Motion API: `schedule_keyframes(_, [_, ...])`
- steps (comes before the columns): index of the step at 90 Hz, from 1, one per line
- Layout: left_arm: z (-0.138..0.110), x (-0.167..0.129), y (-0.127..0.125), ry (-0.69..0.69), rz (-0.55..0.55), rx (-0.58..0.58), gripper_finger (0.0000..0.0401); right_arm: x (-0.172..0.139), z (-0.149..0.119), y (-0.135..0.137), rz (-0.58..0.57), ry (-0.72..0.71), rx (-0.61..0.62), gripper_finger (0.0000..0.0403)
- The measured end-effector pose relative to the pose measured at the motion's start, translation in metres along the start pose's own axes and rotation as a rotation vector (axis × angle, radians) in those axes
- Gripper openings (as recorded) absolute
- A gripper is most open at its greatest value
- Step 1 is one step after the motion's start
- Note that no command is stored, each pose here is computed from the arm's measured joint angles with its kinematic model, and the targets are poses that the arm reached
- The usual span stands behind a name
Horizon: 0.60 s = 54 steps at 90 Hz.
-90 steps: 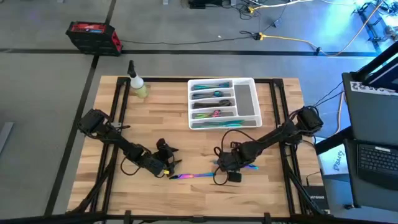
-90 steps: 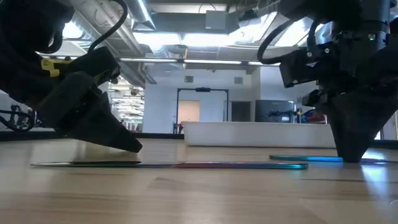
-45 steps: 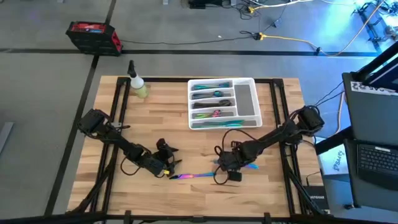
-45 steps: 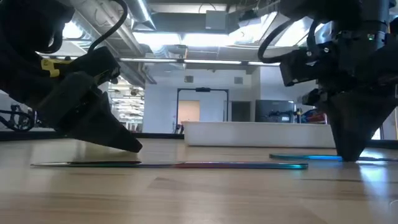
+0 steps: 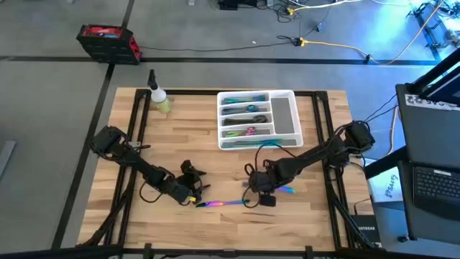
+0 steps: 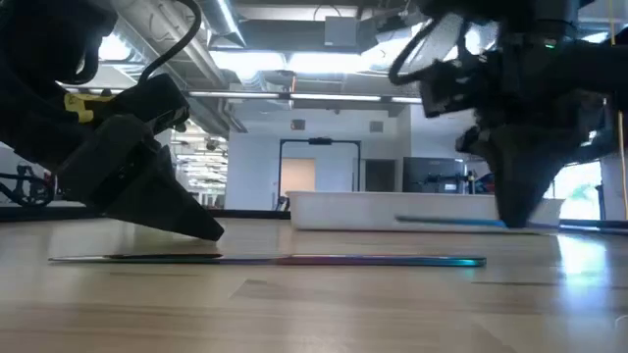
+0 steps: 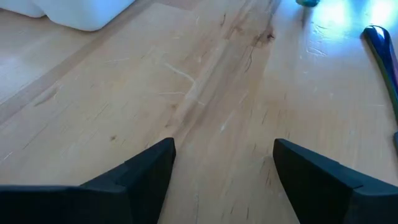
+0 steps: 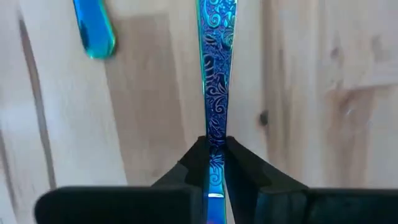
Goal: Sort silverware
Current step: Put the blue knife on the white silverware tray
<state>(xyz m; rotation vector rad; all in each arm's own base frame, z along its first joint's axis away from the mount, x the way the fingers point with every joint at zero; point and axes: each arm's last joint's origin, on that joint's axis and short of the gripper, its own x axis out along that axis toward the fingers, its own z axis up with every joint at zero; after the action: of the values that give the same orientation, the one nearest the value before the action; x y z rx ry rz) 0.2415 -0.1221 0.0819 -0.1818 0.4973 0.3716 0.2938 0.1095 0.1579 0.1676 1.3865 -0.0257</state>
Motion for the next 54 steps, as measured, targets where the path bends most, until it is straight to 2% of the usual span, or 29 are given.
schedule_keyframes(27, [-0.001, 0.000, 0.001, 0.006, 0.006, 0.003, 0.0263, -0.024, 0.030, -0.022, -0.009, -0.037, -0.067, 0.0021])
schedule_keyframes(54, [-0.001, 0.000, 0.001, 0.005, 0.011, 0.003, 0.0263, -0.061, 0.068, -0.081, -0.053, -0.080, -0.138, 0.0021])
